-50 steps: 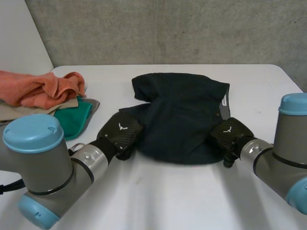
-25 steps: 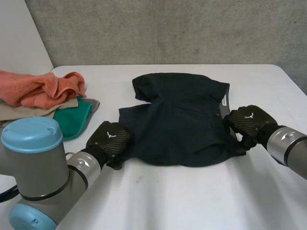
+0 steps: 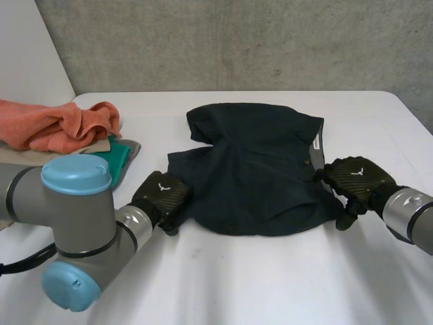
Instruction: Fold the laundry.
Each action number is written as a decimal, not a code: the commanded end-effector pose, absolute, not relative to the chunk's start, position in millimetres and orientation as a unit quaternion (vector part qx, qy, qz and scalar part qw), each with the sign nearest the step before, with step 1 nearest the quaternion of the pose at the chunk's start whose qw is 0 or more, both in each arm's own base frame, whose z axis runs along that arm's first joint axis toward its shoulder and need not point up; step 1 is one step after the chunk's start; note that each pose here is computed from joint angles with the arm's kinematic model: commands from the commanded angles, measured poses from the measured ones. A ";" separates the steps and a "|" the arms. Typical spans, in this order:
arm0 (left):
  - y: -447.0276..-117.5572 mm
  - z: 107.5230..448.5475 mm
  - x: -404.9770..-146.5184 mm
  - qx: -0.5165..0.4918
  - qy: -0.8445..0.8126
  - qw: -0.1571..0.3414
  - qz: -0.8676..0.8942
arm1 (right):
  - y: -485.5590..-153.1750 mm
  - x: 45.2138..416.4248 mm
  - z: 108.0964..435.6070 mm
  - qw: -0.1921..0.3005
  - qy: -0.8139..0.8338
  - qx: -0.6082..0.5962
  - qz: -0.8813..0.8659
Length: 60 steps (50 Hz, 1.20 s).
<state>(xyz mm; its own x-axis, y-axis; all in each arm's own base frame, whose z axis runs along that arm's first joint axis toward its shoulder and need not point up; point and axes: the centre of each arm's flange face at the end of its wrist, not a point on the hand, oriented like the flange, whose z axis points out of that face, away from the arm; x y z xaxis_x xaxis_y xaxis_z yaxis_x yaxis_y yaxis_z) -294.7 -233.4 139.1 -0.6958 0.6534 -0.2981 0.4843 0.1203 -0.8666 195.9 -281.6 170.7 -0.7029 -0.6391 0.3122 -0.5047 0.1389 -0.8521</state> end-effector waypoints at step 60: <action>-257.7 191.7 -301.6 -0.395 -0.757 0.054 0.517 | -237.1 194.9 180.9 0.061 0.784 -0.444 -0.430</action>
